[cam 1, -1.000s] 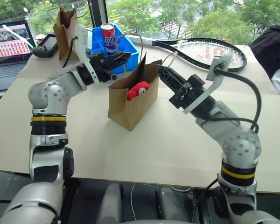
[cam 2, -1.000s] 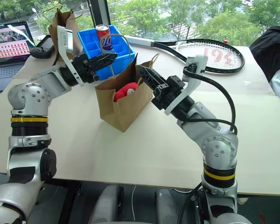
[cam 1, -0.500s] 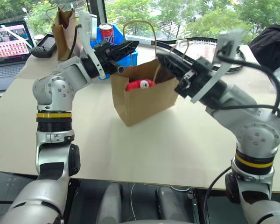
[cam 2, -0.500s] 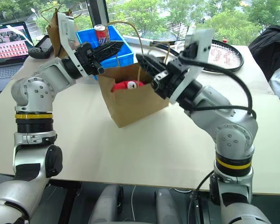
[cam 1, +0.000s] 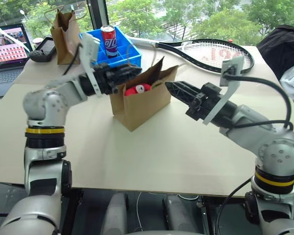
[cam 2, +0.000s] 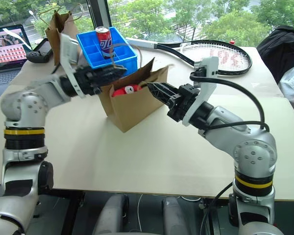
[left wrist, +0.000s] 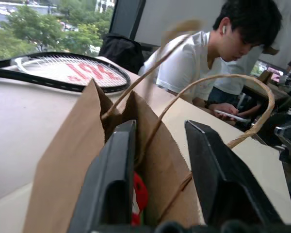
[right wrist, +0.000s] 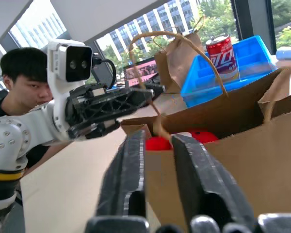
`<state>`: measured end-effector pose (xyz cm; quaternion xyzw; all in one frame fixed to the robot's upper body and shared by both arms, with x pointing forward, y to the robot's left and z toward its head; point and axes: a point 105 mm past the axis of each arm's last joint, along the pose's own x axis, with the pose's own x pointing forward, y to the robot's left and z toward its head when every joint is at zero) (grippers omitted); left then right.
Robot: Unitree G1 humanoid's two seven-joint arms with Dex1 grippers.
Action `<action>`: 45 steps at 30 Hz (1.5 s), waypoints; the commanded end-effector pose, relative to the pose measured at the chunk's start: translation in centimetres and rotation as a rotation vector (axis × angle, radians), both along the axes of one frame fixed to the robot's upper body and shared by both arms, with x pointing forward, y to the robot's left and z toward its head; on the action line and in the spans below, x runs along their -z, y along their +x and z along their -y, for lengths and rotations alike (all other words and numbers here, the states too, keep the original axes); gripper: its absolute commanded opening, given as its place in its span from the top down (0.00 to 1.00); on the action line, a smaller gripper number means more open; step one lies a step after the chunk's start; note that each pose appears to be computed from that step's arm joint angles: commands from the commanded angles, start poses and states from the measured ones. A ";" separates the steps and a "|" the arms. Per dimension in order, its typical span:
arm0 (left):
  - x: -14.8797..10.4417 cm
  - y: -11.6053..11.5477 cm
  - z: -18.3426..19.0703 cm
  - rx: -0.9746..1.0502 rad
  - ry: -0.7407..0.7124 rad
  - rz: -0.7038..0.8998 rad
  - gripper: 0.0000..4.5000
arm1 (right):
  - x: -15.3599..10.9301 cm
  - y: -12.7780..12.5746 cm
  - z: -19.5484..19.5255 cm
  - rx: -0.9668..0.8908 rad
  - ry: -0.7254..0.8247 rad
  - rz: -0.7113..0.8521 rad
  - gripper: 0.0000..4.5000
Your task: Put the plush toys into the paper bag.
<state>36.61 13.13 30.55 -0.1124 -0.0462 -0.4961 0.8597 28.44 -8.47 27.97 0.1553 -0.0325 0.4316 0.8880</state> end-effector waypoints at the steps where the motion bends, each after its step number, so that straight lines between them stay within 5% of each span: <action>1: -3.5 -1.2 -2.1 -0.002 -0.076 0.093 0.20 | -2.4 -1.4 0.1 -0.063 0.027 0.074 0.34; 3: -3.9 -1.4 -3.4 -0.030 -0.079 0.116 0.04 | -2.6 -1.7 0.1 -0.084 0.011 0.080 0.18; 5: -4.1 -1.5 -4.5 -0.067 -0.066 0.141 0.00 | -2.4 -1.8 0.2 -0.098 -0.026 0.081 0.03; 9: -1.4 -1.3 -8.1 -0.172 0.091 0.174 0.00 | 1.4 -0.7 0.6 -0.045 -0.259 0.028 0.01; 13: 2.1 -2.7 -8.1 -0.072 0.190 0.156 0.00 | 4.3 1.3 0.5 0.014 -0.400 0.041 0.18; 14: 2.9 -3.1 -7.9 -0.049 0.206 0.153 0.00 | 4.8 1.8 0.3 0.024 -0.420 0.055 0.32; 19: 6.8 -2.9 -6.4 -0.033 0.261 0.093 0.00 | 6.8 5.1 -1.5 0.077 -0.491 0.152 0.67; 23: 7.4 -2.2 -5.1 -0.047 0.239 0.077 0.00 | 6.6 6.5 -2.8 0.103 -0.442 0.205 0.99; 35: 7.1 -3.4 -0.5 0.079 0.193 0.091 0.00 | 6.4 7.7 -5.8 0.101 -0.346 0.249 0.99; 42: 7.4 -1.5 -0.5 -0.021 0.169 0.041 0.00 | 7.0 7.4 -6.6 0.095 -0.314 0.225 0.99; 45: 7.8 -0.4 -1.0 -0.082 0.160 0.007 0.16 | 7.4 7.2 -6.5 0.096 -0.314 0.216 1.00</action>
